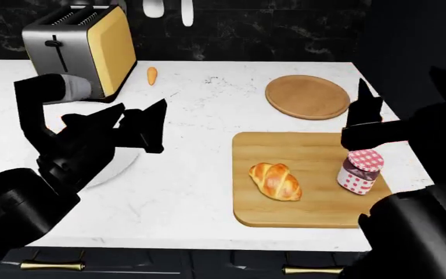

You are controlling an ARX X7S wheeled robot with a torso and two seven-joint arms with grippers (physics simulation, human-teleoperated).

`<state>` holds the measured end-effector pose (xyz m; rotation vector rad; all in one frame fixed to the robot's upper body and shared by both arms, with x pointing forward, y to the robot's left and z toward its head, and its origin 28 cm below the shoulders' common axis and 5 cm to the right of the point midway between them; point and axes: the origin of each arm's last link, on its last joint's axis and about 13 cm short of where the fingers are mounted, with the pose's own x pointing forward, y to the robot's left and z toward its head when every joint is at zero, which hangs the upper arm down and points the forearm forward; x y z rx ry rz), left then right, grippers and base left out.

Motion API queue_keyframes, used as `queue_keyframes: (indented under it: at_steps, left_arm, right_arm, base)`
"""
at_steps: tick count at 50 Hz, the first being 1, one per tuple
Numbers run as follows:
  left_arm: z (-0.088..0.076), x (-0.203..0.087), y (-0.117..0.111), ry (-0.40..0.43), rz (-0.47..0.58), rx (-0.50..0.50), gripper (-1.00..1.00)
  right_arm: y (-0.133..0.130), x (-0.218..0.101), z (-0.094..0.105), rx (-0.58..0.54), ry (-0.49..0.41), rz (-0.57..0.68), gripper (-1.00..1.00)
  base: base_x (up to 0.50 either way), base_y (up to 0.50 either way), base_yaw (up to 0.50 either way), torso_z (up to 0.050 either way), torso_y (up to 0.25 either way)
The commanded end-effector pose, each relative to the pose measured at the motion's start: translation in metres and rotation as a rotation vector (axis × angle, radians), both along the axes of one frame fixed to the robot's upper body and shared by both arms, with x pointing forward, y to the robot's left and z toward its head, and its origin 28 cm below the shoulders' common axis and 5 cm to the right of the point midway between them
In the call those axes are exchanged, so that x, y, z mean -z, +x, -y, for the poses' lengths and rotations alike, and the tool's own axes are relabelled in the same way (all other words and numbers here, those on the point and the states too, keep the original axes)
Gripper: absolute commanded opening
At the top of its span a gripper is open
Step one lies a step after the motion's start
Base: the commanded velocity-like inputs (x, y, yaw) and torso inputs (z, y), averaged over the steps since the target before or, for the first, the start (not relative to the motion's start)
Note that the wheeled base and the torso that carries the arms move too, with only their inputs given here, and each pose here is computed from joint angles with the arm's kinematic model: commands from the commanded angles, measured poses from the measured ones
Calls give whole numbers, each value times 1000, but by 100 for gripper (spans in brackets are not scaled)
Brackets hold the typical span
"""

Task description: From the different types of pastries on the counter, select a croissant and place it on the cutting board. Then retrieve a jar of jam from the cabinet and place it alongside the croissant on the cutting board.

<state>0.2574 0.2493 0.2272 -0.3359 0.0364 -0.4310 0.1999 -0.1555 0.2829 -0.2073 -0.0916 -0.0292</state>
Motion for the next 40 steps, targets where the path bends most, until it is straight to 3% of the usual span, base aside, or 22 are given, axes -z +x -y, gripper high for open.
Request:
queue_keyframes:
  at_steps: [1,11,16,20,22,30,40]
  left_arm:
    - [-6,-27,-22,-49,165,-37,100]
    - [-6,-33,-60,-138,307,-73,100]
    - [-11,-27,-76,-175,379,-174,100]
    - [-13,-25,-92,-190,433,-223,100]
    - [-13,-22,-97,-205,435,-213,100]
    - [-14,-3,-101,-245,421,-245,100]
    - [-16,3,-123,-328,558,-326,100]
  right_arm:
    - [-26,-14,-12,-47,67,258,100]
    - [-23,1,-4,-87,169,356,100]
    - [-53,1,-6,-40,119,437,100]
    - [-60,-8,-20,12,38,527,100]
    - [-60,-14,-20,2,38,564,100]
    - [-64,-14,-26,31,10,589,100]
    - [-62,-15,-25,7,4,580,100]
  base:
    - [0,0,0,0,0]
    - [0,0,0,0,0]
    - [0,0,0,0,0]
    - [0,0,0,0,0]
    - [0,0,0,0,0]
    - [0,0,0,0,0]
    - [0,0,0,0,0]
